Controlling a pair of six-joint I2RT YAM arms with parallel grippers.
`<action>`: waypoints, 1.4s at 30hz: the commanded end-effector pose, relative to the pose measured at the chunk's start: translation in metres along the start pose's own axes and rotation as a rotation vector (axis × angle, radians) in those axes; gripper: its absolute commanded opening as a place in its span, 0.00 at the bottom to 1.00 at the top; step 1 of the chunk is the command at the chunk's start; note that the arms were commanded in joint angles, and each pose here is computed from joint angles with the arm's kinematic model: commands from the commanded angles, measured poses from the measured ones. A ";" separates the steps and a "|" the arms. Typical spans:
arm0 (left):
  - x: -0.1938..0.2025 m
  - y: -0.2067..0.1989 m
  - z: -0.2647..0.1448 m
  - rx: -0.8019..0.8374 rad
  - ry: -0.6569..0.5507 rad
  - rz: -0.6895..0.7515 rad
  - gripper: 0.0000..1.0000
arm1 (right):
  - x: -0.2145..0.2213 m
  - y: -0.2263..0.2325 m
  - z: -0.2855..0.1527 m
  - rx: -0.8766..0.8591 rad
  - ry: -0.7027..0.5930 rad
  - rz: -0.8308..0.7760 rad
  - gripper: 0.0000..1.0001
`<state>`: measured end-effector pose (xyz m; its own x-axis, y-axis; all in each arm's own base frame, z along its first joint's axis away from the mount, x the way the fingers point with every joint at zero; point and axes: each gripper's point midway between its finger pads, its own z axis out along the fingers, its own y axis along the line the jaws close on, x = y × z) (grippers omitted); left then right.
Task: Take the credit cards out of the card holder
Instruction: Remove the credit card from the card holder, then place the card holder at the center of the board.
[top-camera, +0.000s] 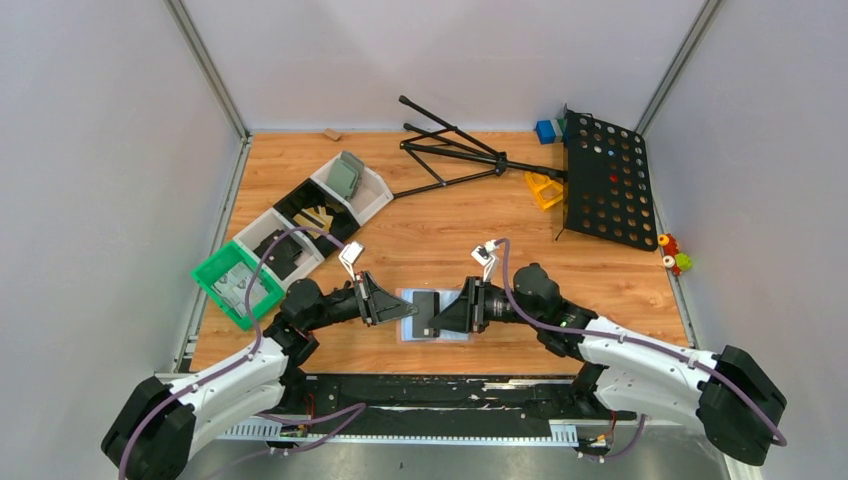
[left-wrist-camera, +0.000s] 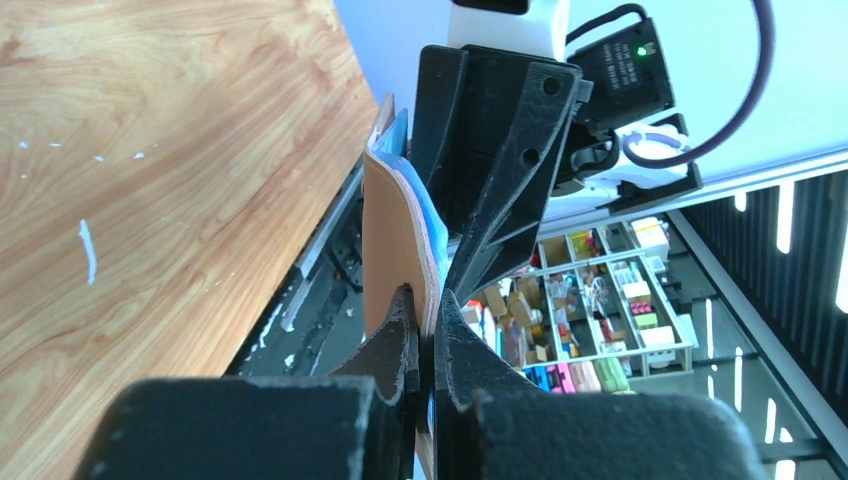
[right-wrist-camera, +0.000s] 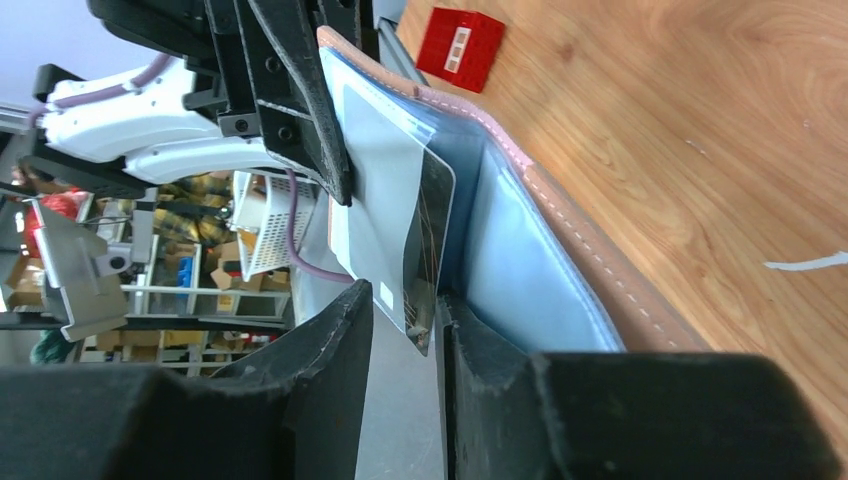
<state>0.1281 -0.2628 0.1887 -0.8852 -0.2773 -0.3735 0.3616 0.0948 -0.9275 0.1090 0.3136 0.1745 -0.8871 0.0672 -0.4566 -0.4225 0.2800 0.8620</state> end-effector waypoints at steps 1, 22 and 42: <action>-0.005 -0.034 -0.004 0.141 -0.028 0.018 0.00 | -0.010 0.034 -0.004 -0.158 -0.045 -0.003 0.29; -0.016 -0.053 -0.006 0.223 -0.085 -0.030 0.00 | -0.027 0.034 -0.041 -0.164 -0.214 0.022 0.00; -0.021 0.138 -0.085 -1.062 0.162 0.256 0.00 | -0.059 -0.001 -0.042 0.187 -0.213 -0.112 0.00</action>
<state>0.1740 -0.2126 0.0913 -0.8649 -0.1844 -0.4669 0.1811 0.7529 -0.6328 0.1443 0.2623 0.1931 -0.8024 0.2349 -0.5486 -0.4027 0.4652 0.7883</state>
